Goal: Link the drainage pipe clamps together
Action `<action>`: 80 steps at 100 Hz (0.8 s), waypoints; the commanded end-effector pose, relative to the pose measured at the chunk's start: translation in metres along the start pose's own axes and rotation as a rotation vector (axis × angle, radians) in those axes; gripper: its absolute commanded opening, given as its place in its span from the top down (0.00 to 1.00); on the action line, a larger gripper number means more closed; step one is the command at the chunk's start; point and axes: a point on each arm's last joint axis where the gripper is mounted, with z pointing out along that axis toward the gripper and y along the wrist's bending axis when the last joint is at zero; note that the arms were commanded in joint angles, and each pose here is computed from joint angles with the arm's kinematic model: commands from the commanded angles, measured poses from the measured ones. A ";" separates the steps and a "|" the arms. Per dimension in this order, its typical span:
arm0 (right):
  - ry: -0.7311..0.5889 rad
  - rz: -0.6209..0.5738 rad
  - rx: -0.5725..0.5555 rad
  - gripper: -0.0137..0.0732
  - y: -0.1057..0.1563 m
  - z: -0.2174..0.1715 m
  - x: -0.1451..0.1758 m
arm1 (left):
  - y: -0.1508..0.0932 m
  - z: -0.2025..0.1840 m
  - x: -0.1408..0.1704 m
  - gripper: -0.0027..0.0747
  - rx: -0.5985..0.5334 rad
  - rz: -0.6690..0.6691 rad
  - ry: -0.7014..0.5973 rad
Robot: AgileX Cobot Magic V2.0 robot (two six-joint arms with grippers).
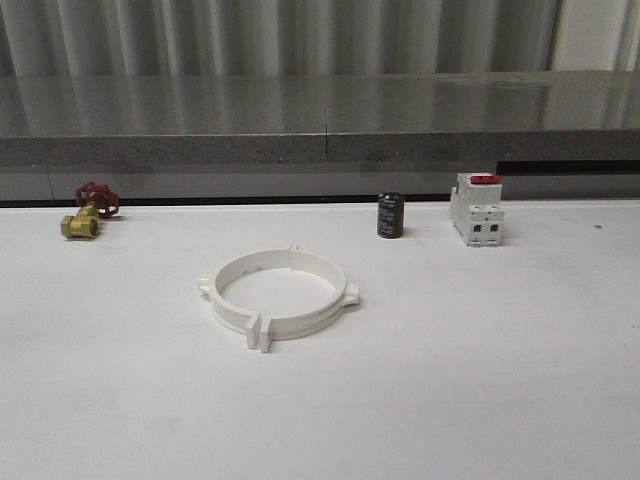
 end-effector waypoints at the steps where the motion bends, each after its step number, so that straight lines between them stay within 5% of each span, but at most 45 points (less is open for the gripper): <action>1: -0.160 0.014 0.059 0.92 -0.008 -0.022 0.003 | 0.000 -0.003 -0.014 0.99 0.002 -0.017 -0.086; 21: -0.238 0.004 0.083 0.92 -0.012 -0.038 0.038 | 0.000 -0.003 -0.014 0.99 0.002 -0.017 -0.086; 80: -0.793 -0.016 0.002 0.92 -0.009 -0.022 0.130 | 0.000 -0.003 -0.014 0.99 0.002 -0.017 -0.086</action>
